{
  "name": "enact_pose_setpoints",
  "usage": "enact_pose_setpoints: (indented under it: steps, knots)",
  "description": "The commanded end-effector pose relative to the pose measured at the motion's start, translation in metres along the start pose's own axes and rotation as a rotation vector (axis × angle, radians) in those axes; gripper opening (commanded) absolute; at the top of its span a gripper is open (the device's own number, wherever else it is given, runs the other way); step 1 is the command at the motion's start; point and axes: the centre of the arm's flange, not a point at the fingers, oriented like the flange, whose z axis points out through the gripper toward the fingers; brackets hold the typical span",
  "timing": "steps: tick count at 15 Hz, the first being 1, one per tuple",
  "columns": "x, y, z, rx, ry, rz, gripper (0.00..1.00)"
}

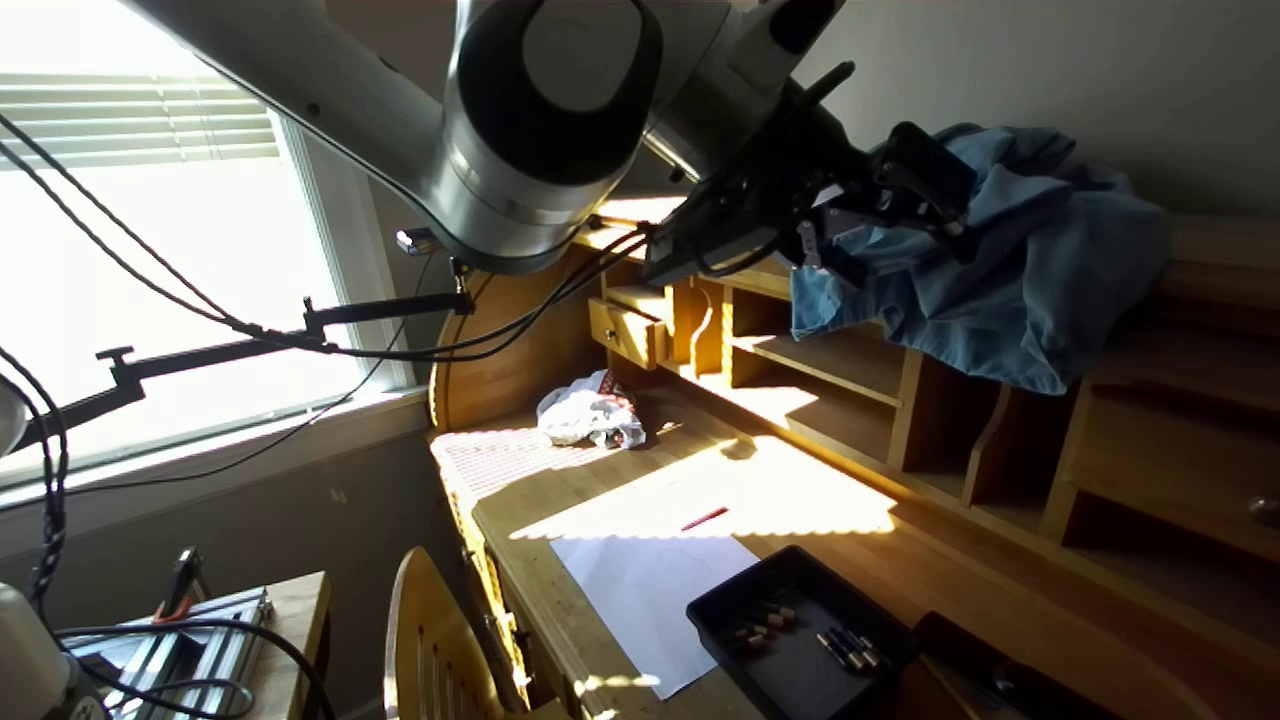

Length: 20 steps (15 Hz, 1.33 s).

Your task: Put the cloth on the desk

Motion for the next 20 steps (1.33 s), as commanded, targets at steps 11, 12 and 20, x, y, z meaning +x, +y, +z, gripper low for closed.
enact_pose_setpoints:
  steps: [11, 12, 20]
  knots:
    - [0.004, -0.002, 0.042, 0.01, 0.065, 0.0, 0.74]
    - [0.005, -0.003, 0.044, 0.015, 0.065, 0.0, 0.72]
    - [0.005, -0.012, 0.046, 0.039, 0.04, 0.047, 0.19]
